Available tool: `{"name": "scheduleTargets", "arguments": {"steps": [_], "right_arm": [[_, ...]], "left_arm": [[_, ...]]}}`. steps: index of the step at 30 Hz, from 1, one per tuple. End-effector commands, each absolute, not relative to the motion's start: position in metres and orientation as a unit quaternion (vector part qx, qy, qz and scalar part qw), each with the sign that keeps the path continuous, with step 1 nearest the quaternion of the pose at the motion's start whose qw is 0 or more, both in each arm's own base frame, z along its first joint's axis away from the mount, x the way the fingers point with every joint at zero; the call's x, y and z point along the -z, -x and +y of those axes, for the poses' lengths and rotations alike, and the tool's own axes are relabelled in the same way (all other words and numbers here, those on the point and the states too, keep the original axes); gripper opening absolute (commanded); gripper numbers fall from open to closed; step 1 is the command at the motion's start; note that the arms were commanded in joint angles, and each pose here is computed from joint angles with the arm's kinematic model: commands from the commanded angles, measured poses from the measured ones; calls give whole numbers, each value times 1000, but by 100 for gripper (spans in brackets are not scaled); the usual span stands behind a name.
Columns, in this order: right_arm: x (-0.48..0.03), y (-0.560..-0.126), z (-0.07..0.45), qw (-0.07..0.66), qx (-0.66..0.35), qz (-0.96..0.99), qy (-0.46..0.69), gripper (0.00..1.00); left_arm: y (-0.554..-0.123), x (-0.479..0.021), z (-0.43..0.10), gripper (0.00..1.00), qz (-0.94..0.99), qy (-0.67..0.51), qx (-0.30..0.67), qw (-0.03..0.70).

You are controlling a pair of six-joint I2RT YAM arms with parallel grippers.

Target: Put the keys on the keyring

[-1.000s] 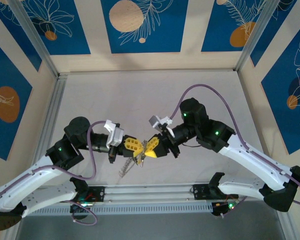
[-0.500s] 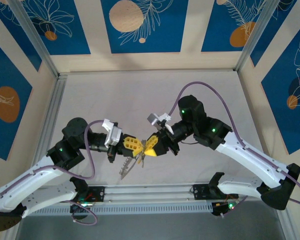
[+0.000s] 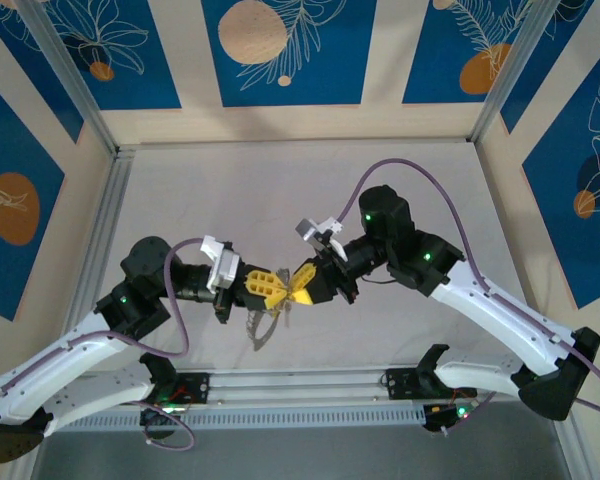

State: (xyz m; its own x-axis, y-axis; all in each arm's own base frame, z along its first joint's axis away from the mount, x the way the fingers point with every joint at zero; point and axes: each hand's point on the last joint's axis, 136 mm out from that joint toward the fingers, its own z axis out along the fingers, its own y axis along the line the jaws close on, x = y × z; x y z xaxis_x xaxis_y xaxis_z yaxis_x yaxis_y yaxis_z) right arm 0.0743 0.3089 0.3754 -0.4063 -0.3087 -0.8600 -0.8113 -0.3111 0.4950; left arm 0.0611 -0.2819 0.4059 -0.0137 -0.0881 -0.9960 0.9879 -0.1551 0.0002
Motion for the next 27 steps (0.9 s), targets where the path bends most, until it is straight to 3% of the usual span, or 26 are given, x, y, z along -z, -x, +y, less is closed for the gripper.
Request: {"name": "scheduleTargets", "arguments": {"steps": [1, 18, 23, 27], "right_arm": [[-365, -106, 309, 245, -600, 606, 462, 0], [-381, -101, 291, 279, -594, 593, 467, 0], [-391, -80, 284, 324, -577, 559, 499, 25], [-404, -51, 278, 401, -543, 506, 537, 31]], "left_arm": [[-31, -435, -266, 0, 359, -538, 580, 495], [-35, -429, -266, 0, 376, -539, 568, 496], [-35, -430, -265, 0, 375, -537, 567, 500], [-39, -433, -266, 0, 374, -527, 567, 511]]}}
